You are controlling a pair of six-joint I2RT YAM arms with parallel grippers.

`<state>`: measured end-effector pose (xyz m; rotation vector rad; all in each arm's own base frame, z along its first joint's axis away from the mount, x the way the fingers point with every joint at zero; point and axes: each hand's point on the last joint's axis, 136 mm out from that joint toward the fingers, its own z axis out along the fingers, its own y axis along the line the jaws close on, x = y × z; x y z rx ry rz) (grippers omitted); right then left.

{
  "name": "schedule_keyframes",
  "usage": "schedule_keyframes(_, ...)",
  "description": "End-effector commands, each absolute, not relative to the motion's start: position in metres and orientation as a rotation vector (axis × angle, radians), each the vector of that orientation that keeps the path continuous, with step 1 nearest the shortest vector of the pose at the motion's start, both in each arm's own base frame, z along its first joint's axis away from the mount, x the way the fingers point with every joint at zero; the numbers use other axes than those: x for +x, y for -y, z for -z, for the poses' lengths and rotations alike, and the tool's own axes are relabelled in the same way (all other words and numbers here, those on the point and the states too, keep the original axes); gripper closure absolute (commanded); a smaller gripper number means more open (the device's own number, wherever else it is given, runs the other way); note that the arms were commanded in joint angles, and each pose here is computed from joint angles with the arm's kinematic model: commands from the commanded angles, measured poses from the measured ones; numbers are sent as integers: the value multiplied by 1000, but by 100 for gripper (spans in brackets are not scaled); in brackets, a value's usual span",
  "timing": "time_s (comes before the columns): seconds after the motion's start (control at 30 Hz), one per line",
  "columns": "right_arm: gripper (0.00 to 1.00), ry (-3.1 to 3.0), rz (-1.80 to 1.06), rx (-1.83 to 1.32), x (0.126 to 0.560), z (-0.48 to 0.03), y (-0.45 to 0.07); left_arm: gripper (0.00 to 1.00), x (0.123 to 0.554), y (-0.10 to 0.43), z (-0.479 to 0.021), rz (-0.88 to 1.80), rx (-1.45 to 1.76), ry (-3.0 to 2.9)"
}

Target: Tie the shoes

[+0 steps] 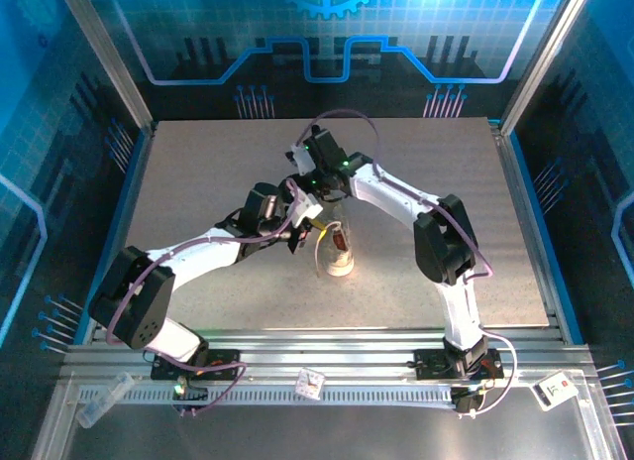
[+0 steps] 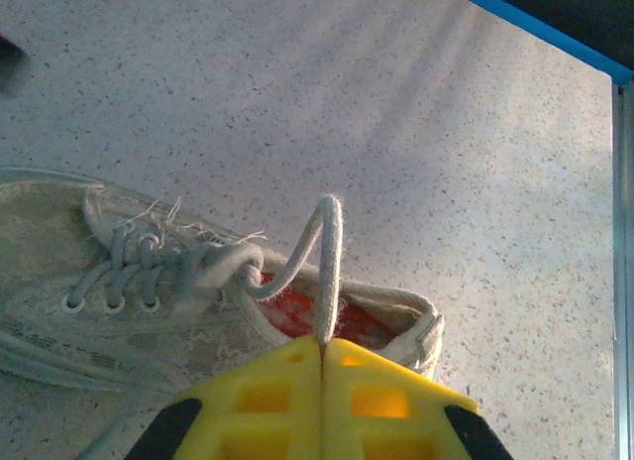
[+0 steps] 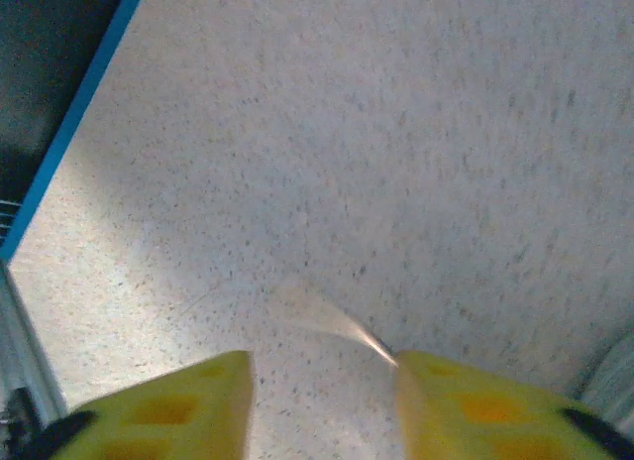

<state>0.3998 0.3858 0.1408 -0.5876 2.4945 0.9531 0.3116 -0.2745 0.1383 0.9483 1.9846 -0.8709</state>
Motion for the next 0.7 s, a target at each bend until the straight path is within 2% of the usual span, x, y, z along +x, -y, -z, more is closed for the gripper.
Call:
schedule_keyframes(0.0,46,-2348,-1143,-403,419,-187,-354,100,316,275,-154,866,916,-1938)
schedule_keyframes(0.13,43,-2159,-1210,-265,427,-232,-295,100,323,274,-155,875,882,-1944)
schedule_keyframes(0.27,43,-2155,-991,-398,409,-247,-257,100,332,273,-161,911,833,-1926)
schedule_keyframes(0.47,43,-2263,-904,-501,377,-225,-243,100,342,271,-165,952,782,-1920)
schedule_keyframes(0.67,42,-2272,-975,-560,344,-203,-275,100,342,274,-163,977,784,-1927)
